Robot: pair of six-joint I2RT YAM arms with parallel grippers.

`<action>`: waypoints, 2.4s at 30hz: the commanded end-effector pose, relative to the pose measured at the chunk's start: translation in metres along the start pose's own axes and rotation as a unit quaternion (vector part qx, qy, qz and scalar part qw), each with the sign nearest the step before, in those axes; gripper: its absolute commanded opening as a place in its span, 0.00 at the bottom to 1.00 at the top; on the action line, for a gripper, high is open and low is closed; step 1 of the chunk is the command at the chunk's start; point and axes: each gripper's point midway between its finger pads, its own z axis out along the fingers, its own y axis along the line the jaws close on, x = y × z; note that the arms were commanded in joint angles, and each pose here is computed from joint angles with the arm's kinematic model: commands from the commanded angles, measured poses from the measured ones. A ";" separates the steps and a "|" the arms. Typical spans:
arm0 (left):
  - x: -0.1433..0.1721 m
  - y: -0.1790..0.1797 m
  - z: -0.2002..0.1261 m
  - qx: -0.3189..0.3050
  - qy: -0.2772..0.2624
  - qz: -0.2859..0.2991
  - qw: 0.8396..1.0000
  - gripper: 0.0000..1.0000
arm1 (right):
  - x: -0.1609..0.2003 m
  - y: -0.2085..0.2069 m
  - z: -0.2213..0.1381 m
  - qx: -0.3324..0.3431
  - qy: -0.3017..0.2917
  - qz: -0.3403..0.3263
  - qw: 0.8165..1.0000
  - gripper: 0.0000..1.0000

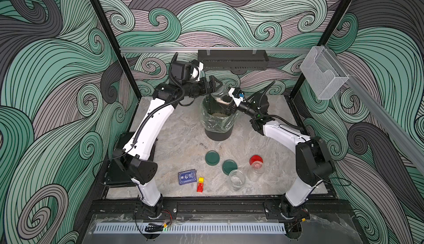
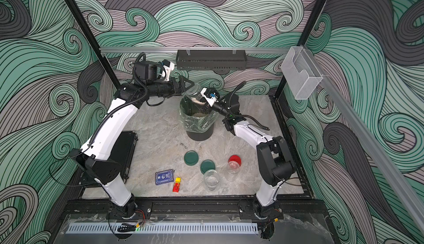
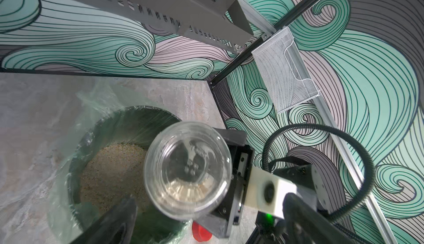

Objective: Empty expired oatmeal from jars
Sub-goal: Pour the expired oatmeal into the trash bin.

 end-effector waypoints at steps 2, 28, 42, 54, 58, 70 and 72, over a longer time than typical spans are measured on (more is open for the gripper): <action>-0.019 -0.005 -0.030 -0.011 -0.067 0.031 0.997 0.99 | -0.024 -0.016 -0.002 0.038 -0.056 0.030 0.997 0.12; 0.051 0.029 -0.067 -0.046 -0.047 0.036 0.997 0.99 | -0.047 -0.057 0.006 0.134 -0.122 0.182 0.966 0.13; 0.068 0.039 -0.068 -0.056 -0.033 0.040 0.997 0.99 | -0.059 -0.072 -0.009 0.158 -0.150 0.341 0.914 0.09; 0.071 0.040 -0.073 -0.059 -0.034 0.045 0.997 0.99 | -0.037 -0.072 -0.008 0.164 -0.145 0.459 0.861 0.00; 0.073 0.041 -0.073 -0.061 -0.032 0.045 0.997 0.99 | -0.022 -0.068 -0.007 0.173 -0.116 0.468 0.859 0.00; 0.073 0.040 -0.077 -0.060 -0.035 0.050 0.996 0.99 | -0.066 -0.055 -0.006 0.138 -0.085 0.365 0.917 0.00; 0.072 0.039 -0.079 -0.060 -0.038 0.053 0.996 0.99 | -0.075 -0.050 -0.006 0.132 -0.079 0.323 0.934 0.00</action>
